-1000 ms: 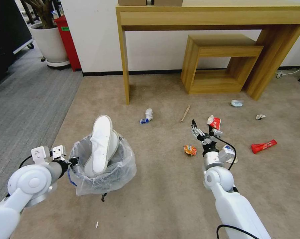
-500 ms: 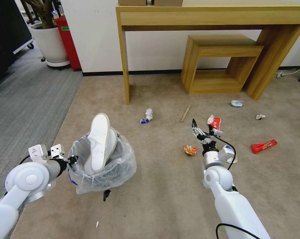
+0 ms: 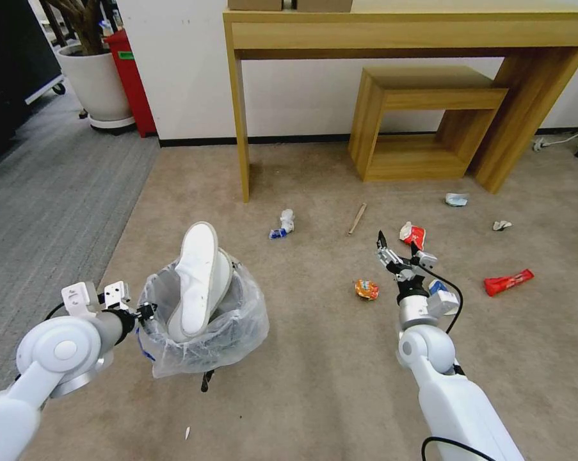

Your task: Pick up the trash bin and place the garbage on the floor into it.

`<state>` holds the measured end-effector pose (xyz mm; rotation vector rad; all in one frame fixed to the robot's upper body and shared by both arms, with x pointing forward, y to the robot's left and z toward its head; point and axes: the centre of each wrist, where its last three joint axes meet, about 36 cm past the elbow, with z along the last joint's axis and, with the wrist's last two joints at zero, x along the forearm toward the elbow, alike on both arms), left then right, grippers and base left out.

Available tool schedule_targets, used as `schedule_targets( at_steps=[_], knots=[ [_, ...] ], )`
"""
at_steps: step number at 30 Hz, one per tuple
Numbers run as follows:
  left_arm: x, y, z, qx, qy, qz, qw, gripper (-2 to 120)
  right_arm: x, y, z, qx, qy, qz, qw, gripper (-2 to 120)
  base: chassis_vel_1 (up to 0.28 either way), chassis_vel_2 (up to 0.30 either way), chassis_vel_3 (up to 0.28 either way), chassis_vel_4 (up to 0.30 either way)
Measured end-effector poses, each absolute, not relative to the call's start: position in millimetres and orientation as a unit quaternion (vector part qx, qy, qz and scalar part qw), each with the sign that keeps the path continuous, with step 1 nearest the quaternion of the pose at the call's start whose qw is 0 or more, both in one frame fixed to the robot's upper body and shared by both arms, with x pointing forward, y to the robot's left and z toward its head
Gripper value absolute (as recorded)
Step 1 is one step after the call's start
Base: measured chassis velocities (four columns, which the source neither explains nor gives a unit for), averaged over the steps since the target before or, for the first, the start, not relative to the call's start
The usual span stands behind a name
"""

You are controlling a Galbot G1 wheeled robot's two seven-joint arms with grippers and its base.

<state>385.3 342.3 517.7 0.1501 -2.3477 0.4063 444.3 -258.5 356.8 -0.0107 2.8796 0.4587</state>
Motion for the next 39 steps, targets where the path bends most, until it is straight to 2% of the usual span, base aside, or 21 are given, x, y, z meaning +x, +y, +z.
schedule_targets(
  at_steps=[9, 19, 39],
  knots=[
    [375.1, 332.0, 517.7, 0.051, -0.914, 0.159, 0.37, 0, 392.2, -272.0, 383.4, 0.012, 0.981, 0.151, 0.118, 100, 0.0, 0.0, 0.0, 0.0],
    [370.2, 327.1, 521.0, 0.045, -0.915, 0.158, 0.368, 0, 350.5, -266.8, 374.7, 0.007, 0.983, 0.144, 0.111, 100, 0.0, 0.0, 0.0, 0.0],
    [366.7, 325.5, 524.2, 0.042, -0.916, 0.154, 0.367, 0, 347.4, -250.1, 365.7, -0.013, 0.982, 0.152, 0.11, 100, -0.003, 0.006, 0.005, -0.004]
  ],
)
